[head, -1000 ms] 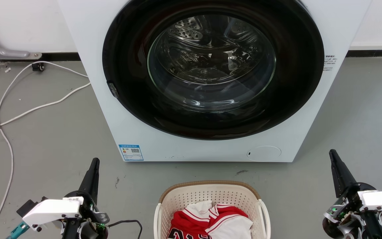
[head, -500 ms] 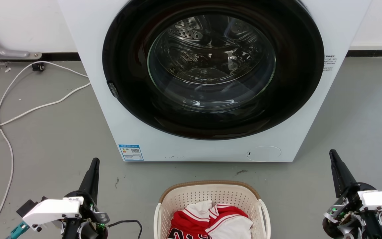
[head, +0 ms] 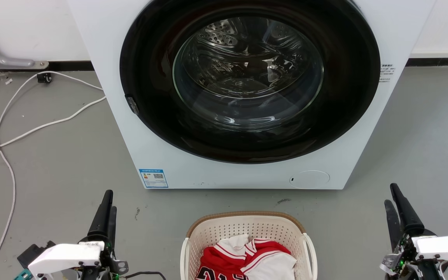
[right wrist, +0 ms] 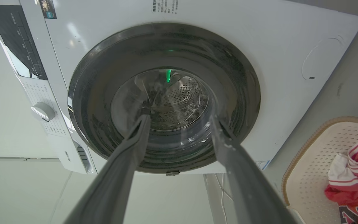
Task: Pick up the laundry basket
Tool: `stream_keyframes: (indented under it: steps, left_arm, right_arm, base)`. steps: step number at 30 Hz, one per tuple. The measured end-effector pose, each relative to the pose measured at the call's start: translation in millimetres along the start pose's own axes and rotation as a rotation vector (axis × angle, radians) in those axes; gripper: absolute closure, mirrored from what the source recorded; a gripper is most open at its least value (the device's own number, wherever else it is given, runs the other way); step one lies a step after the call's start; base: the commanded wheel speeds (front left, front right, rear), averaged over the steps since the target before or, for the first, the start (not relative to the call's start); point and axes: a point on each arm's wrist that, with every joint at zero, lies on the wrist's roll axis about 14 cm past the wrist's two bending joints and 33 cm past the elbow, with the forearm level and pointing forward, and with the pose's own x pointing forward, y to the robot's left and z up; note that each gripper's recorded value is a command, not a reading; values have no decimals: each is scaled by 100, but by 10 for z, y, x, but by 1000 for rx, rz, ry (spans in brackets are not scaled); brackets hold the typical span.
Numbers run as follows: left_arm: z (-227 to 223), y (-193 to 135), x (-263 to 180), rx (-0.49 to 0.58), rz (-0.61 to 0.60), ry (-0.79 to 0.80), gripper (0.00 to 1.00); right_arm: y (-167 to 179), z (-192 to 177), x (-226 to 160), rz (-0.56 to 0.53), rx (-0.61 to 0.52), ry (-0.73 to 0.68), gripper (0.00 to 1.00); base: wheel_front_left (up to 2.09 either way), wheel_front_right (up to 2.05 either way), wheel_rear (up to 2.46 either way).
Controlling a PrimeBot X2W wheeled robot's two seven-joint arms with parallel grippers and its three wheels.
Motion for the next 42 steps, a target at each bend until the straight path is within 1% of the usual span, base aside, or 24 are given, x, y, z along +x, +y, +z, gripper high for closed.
stream_keyframes:
  steps: [1, 2, 4, 11, 22, 30, 31, 32, 33, 42]
  left_arm:
    - [6, -17, 3, 18, -5, -3, 0]
    - [15, -49, 8, 56, -13, -9, 0]
    - [17, -64, 11, 75, -16, -11, 0]
    - [5, -172, 25, 226, -36, -20, 0]
    - [-75, -234, 22, 452, -40, -21, 0]
    - [-127, -284, 23, 610, -59, -25, 0]
    - [-149, -294, 22, 646, -65, -24, 0]
    - [-149, -294, 22, 646, -65, -24, 0]
    - [-165, -306, 22, 679, -70, -24, 0]
    - [-207, -306, 6, 809, -77, -30, 0]
  right_arm:
    - [15, 6, 2, 4, -18, -3, 0]
    - [47, 14, 8, 13, -59, -8, 0]
    - [64, 14, 10, 18, -81, -9, 0]
    - [206, -28, 23, 60, -262, -8, 0]
    - [311, -128, 9, 102, -535, 1, 0]
    - [358, -180, 10, 128, -697, -2, 0]
    - [350, -182, 5, 127, -732, -3, 0]
    - [350, -182, 5, 127, -732, -3, 0]
    - [338, -188, -4, 127, -767, -4, 0]
    - [369, -239, -10, 153, -905, -5, 0]
  base:
    - [0, 0, 0]
    - [0, 0, 0]
    - [0, 0, 0]
    - [0, 0, 0]
    - [0, 0, 0]
    - [0, 0, 0]
    - [0, 0, 0]
    - [0, 0, 0]
    - [0, 0, 0]
    - [0, 0, 0]
